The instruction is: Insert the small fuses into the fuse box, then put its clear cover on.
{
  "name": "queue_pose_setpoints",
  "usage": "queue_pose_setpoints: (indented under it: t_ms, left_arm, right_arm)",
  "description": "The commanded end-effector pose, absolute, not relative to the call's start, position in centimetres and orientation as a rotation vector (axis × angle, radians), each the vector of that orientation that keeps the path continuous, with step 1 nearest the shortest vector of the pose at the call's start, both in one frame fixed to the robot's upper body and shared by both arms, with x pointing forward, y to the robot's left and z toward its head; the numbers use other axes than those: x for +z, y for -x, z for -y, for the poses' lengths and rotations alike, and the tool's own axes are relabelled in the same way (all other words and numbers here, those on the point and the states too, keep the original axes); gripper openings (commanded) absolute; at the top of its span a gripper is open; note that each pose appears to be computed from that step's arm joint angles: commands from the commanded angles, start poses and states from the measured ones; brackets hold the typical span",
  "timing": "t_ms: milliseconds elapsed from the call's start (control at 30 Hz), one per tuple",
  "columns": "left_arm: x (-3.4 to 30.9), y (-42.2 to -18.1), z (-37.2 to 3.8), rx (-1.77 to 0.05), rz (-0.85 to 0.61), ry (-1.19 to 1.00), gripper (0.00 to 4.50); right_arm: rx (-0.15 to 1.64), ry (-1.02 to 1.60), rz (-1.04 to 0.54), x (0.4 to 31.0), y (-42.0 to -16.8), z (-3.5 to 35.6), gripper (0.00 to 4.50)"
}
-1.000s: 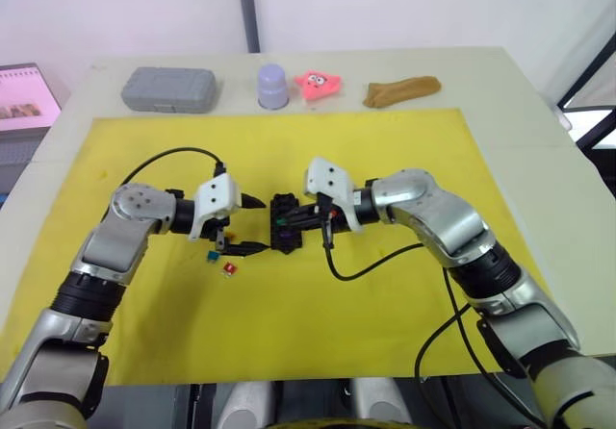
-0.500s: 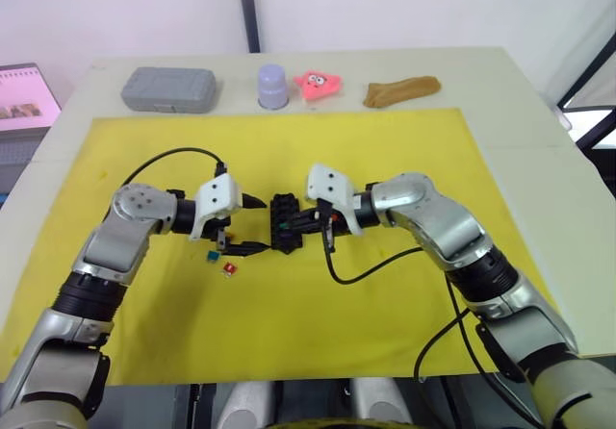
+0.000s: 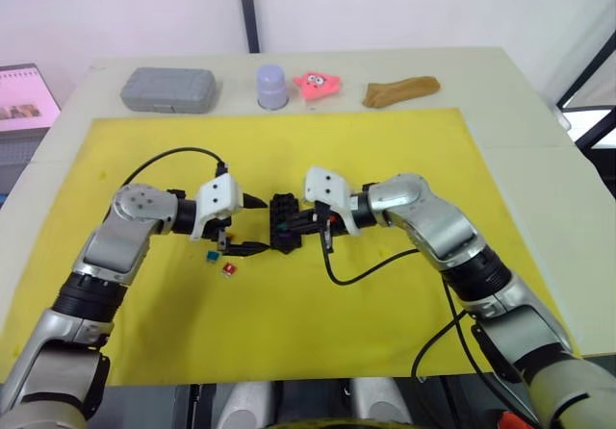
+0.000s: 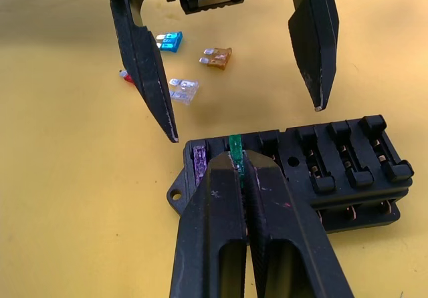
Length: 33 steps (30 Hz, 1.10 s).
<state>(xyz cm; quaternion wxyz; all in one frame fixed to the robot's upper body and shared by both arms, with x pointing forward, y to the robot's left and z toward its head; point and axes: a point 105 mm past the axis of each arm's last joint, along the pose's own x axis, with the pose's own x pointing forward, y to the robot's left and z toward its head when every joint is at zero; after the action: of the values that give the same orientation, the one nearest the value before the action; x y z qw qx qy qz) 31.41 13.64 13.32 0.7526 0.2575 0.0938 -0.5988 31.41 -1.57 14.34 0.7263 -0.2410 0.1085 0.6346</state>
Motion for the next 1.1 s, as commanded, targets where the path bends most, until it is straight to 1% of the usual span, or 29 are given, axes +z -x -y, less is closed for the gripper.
queue_pose_setpoints:
  t_ms: [33, 367, 467, 533, 700, 1033, 1100]
  left_arm:
    - [14.2, -31.3, -13.4, -1.305, -0.17, -0.583, 4.39]
    - [14.1, -31.2, -13.3, -1.307, -0.169, -0.58, 4.39]
    - [14.1, -31.2, -13.3, -1.307, -0.168, -0.581, 4.5]
    - [14.1, -31.2, -13.2, -1.306, -0.167, -0.58, 4.5]
    - [14.1, -31.3, -13.2, -1.305, -0.164, -0.579, 4.5]
    - [14.2, -31.5, -13.2, -1.298, -0.159, -0.58, 4.5]
    - [14.2, -31.5, -13.1, -1.297, -0.157, -0.581, 4.5]
  right_arm:
    - [1.403, 0.547, -0.24, 14.1, -31.4, 1.5, 0.0]
    - [1.398, 0.542, -0.245, 14.3, -31.4, 1.2, 0.0]
    - [1.397, 0.529, -0.24, 14.7, -31.3, 1.1, 1.04]
    - [1.401, 0.52, -0.232, 15.0, -31.2, 1.0, 1.94]
    - [1.395, 0.498, -0.21, 15.8, -31.3, 0.9, 1.94]
    - [1.415, 0.368, -0.162, 18.7, -31.0, 0.5, 1.94]
    - [1.414, 0.363, -0.163, 18.5, -30.9, 0.6, 1.39]
